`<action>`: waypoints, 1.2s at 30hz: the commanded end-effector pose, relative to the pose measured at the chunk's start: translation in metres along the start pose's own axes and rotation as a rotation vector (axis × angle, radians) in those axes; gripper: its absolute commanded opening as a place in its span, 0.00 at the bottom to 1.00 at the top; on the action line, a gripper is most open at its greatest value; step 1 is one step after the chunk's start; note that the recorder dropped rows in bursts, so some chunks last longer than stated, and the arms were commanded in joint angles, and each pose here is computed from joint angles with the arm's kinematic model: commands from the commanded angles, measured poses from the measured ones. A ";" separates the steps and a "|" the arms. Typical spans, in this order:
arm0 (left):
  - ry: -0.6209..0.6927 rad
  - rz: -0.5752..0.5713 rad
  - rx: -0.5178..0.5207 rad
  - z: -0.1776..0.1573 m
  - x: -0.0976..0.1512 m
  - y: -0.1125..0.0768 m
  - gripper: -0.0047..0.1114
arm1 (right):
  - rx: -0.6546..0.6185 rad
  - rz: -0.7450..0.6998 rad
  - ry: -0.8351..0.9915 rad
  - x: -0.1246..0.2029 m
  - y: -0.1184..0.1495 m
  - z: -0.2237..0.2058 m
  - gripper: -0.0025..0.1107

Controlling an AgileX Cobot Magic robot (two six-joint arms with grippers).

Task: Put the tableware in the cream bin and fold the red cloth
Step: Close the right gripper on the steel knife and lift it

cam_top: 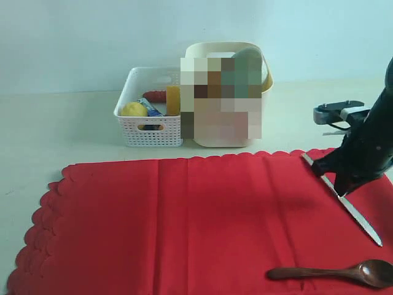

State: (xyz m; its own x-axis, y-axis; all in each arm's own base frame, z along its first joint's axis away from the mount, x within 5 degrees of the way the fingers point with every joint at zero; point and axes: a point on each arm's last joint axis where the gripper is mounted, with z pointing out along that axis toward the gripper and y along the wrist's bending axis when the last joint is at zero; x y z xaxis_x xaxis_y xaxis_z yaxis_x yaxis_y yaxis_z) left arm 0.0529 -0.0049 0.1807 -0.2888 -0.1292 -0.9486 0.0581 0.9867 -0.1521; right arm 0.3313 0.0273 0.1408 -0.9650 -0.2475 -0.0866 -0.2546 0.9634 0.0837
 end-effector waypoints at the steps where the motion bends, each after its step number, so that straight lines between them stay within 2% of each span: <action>1: -0.009 -0.013 0.001 0.000 0.000 0.000 0.57 | 0.008 -0.019 0.048 0.001 -0.004 0.019 0.02; 8: -0.009 -0.013 0.001 0.000 0.000 0.000 0.57 | 0.014 -0.027 0.046 -0.004 -0.007 0.026 0.03; 10: -0.009 -0.013 0.001 0.000 0.000 0.000 0.57 | 0.007 -0.019 0.033 -0.008 -0.006 0.023 0.07; 17: -0.009 -0.013 0.001 0.000 0.000 0.000 0.57 | 0.016 -0.020 -0.006 -0.014 -0.007 0.017 0.34; 19: -0.009 -0.013 0.001 0.000 0.000 0.000 0.57 | 0.023 -0.020 -0.032 -0.016 -0.007 0.015 0.38; 28: -0.009 -0.013 0.001 0.000 0.000 0.000 0.57 | 0.016 0.008 -0.104 -0.023 -0.007 0.017 0.38; 33: -0.009 -0.013 0.001 0.000 0.000 0.000 0.57 | -0.001 0.002 -0.063 -0.021 -0.007 0.031 0.37; 35: -0.009 -0.013 0.001 0.000 0.000 0.000 0.57 | -0.004 0.001 -0.045 -0.020 -0.008 0.037 0.33; 36: -0.009 -0.013 0.001 0.000 0.000 0.000 0.57 | -0.002 -0.001 -0.040 -0.020 -0.008 0.038 0.28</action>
State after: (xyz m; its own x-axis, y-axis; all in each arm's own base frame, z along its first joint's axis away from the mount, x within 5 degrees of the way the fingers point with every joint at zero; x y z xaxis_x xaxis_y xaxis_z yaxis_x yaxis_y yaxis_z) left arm 0.0529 -0.0049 0.1807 -0.2888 -0.1292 -0.9486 0.0581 0.9867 -0.1521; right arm 0.3550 0.0295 0.1127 -0.9604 -0.2362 -0.1478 -0.2500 0.9647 0.0823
